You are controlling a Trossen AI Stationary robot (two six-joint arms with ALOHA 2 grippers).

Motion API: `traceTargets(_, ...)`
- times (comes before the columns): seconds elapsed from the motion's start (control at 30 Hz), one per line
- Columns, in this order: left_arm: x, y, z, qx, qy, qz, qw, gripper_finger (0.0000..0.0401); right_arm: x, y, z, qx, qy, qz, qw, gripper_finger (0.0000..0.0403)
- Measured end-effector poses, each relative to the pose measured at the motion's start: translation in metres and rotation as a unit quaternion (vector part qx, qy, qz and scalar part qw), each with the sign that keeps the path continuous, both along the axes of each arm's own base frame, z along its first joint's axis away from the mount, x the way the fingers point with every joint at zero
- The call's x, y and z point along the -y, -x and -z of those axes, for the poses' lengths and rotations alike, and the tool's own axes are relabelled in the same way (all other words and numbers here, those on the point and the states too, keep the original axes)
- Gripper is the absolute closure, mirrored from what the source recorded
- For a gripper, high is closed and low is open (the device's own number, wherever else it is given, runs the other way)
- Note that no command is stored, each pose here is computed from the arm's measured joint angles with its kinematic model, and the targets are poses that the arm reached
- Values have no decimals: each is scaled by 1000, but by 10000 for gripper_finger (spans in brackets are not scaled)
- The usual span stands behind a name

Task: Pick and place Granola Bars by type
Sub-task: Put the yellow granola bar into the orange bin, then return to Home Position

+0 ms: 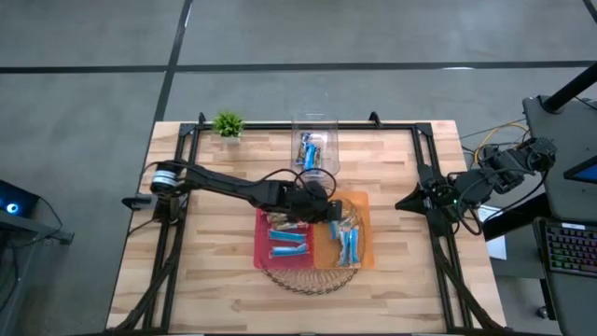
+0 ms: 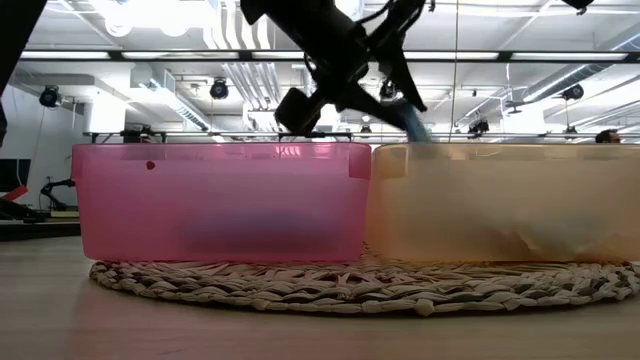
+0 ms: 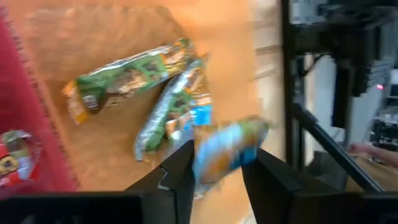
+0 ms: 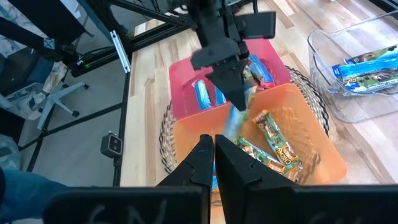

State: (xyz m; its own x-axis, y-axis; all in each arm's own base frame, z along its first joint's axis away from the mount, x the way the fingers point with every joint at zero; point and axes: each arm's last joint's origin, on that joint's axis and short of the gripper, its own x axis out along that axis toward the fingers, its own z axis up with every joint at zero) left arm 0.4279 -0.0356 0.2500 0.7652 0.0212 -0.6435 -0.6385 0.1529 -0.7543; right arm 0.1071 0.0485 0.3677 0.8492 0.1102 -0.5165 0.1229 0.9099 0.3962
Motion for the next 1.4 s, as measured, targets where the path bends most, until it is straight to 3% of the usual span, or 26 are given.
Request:
traceTargets(0.27,0,3,13,-19,12,-11,1000,264,0,0,1,-3,2,0,1000,394)
traceTargets(0.57,0,2,11,-8,5,1,1000,262,0,0,1,-3,2,0,1000,394)
traceTargets(0.7,2,0,7,1,-11,18,1000,294,0,0,1,-3,3,0,1000,394)
traceTargets(0.87,3,-2,-2,16,-30,31,999,388,0,0,1,-3,3,-1,1000,394)
traceTargets(1.27,4,-5,-5,36,-18,43,998,396,0,1,1,-5,-1,-4,1000,394)
traceTargets(1.4,5,-4,-3,32,-54,84,994,396,0,1,1,-5,0,-4,1000,394)
